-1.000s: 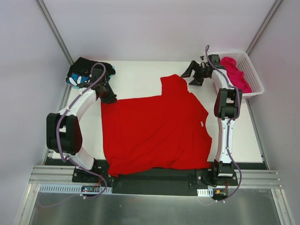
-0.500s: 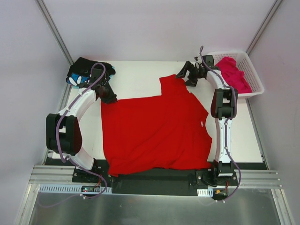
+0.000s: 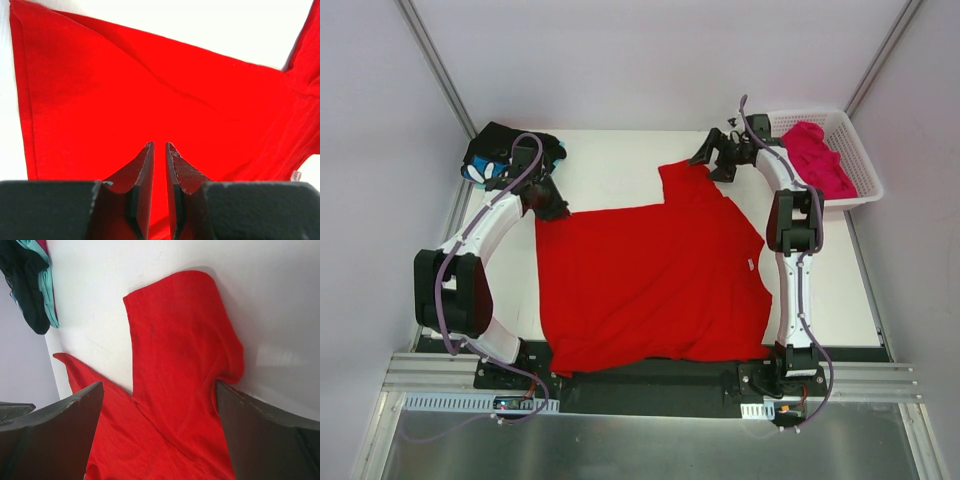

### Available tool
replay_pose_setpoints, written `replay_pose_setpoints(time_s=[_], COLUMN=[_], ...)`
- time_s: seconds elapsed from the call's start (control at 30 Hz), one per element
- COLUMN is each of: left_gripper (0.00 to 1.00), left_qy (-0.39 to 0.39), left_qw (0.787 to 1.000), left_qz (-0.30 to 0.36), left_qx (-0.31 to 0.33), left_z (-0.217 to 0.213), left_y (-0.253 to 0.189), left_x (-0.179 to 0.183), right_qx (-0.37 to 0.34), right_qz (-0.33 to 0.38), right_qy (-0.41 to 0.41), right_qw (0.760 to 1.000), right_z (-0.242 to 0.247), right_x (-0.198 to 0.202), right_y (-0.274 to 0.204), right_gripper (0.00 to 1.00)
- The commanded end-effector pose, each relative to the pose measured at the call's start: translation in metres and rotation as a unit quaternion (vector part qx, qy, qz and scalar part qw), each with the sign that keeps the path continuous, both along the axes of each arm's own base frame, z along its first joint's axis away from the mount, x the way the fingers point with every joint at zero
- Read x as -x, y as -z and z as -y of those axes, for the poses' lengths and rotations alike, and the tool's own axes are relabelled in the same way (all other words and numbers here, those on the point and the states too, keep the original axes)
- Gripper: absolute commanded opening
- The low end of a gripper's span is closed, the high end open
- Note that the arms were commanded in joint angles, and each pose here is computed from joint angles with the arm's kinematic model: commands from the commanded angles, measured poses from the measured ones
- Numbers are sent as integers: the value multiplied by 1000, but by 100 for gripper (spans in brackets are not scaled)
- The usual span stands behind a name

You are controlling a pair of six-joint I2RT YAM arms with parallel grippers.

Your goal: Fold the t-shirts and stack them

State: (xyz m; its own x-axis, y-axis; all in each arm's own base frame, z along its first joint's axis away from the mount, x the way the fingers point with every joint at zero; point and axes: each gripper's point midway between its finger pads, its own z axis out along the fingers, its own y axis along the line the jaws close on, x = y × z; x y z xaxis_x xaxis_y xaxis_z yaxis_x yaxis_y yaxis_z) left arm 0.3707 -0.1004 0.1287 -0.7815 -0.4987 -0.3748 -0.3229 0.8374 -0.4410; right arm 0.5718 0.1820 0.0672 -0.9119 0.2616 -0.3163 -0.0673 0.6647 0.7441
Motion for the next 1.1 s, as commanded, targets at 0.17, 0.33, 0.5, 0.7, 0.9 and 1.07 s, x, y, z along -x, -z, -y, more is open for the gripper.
replay_pose_setpoints(time_s=[0.17,0.33,0.5,0.7,0.9,1.07], left_gripper=[14,14,14,14,14,14], left_qy=[4,1,-1,0,-1,0], left_qw=[1000,999,999,998,998,998], left_qz=[21,27,36,43,51,47], left_qx=[21,28,32,35,32,32], left_z=[5,6,6,6,5,5], left_y=[-23,-29,-35,-40,-44,-42], left_x=[8,12,16,21,23,24], right_qx=[12,15,37,75,119,171], right_qz=[90,37,-8,-40,-25,59], right_qy=[-62,-103,-140,-177,-170,-151], right_qw=[994,994,989,981,978,972], right_z=[-24,-59,-82,-92,-81,-63], right_x=[43,100,160,218,223,173], right_y=[-117,-92,-62,-32,-26,-82], right_gripper=[96,96,96,96,96,96])
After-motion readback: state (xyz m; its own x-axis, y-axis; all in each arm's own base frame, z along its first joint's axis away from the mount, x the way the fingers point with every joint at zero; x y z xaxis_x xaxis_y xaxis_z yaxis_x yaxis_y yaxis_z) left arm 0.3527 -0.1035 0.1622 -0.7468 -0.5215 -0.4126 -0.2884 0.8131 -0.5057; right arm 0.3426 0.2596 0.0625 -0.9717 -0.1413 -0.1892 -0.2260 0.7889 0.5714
